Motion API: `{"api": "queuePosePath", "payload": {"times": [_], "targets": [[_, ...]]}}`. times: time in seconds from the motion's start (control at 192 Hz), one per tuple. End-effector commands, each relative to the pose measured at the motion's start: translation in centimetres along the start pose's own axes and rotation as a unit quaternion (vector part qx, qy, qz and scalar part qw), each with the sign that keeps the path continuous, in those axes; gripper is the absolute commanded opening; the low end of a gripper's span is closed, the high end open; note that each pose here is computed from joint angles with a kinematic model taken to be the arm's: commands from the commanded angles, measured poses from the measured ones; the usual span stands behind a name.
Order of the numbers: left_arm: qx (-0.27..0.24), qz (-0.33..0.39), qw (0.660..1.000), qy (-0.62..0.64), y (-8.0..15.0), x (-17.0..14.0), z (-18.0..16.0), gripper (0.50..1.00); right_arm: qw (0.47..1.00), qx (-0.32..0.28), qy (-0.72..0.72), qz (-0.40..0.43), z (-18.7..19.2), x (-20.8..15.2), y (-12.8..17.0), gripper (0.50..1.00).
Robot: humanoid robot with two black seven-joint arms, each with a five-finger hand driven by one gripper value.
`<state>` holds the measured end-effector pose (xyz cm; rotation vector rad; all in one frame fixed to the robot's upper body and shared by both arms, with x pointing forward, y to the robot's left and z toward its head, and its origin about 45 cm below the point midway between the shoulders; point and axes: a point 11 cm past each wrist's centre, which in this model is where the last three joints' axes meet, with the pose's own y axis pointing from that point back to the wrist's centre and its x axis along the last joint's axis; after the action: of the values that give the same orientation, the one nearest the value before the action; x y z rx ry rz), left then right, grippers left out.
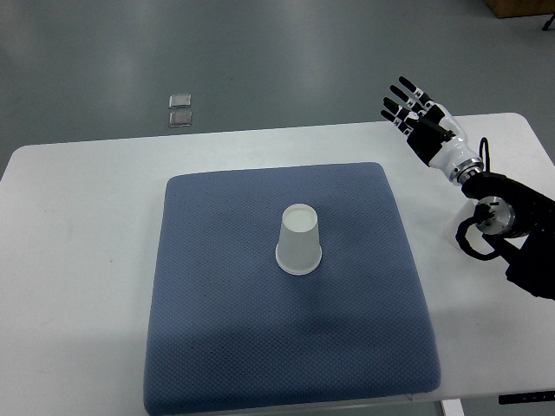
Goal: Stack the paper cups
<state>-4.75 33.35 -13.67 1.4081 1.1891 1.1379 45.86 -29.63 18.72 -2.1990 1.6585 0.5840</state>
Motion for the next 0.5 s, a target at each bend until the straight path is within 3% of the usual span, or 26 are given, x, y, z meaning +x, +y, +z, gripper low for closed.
{"api": "queuePosePath", "payload": {"times": [0.0,0.38,0.495], "targets": [[0.0,0.0,1.0,0.0,0.0,0.0,0.0,1.0,0.999,-0.019,0.004,-0.04,-1.4,-0.2,0.0,0.924],[0.0,-0.001,1.0,0.0,0.0,0.0,0.0,1.0,0.964,-0.056,0.238,-0.101,-9.5,2.9,2.7,0.924],[0.0,-0.001,1.0,0.0,0.0,0.0,0.0,1.0,0.923,-0.118,0.344,-0.123,-9.3,3.4,3.4,0.924]]}}
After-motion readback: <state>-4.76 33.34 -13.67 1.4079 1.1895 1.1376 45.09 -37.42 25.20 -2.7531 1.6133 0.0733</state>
